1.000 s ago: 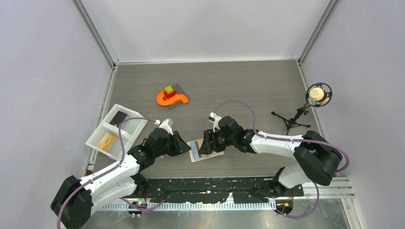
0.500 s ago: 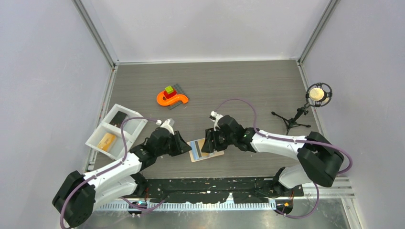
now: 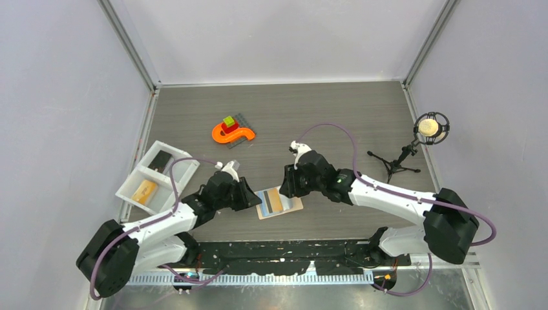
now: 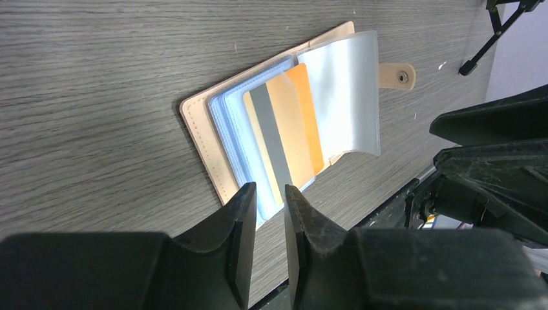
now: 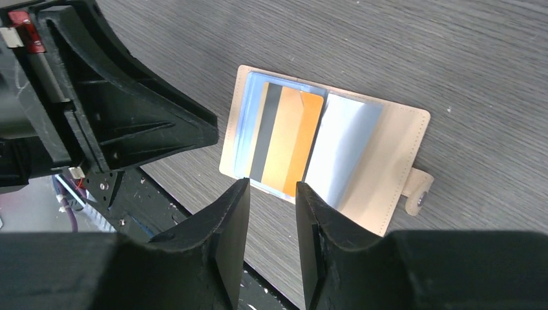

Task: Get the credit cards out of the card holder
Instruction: Remove the credit card from the card holder.

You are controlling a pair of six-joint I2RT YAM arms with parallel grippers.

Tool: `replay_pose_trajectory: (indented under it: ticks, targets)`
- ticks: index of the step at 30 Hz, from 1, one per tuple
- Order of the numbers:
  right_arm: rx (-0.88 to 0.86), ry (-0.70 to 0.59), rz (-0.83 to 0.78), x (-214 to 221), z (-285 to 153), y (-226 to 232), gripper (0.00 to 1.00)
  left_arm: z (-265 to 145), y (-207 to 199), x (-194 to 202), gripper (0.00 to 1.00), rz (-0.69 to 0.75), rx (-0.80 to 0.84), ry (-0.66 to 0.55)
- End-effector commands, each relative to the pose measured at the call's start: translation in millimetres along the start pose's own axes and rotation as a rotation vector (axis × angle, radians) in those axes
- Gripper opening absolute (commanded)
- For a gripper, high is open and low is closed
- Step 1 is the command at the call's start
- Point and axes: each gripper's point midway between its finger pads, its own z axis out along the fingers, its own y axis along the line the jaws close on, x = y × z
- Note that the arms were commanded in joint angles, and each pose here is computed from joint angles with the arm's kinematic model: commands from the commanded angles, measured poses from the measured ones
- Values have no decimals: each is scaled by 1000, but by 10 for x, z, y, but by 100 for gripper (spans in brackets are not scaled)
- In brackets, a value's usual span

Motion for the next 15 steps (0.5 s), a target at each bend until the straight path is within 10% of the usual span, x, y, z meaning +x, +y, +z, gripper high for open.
replay_pose_trajectory:
  ticks: [1,15]
  targets:
    - [-77,-28,-28,-117,91,181,39,59,-137,-35,24,-2,66,-8]
    - [-160,87,11,149,517,38,39,169,28,81,20,-14,29,24]
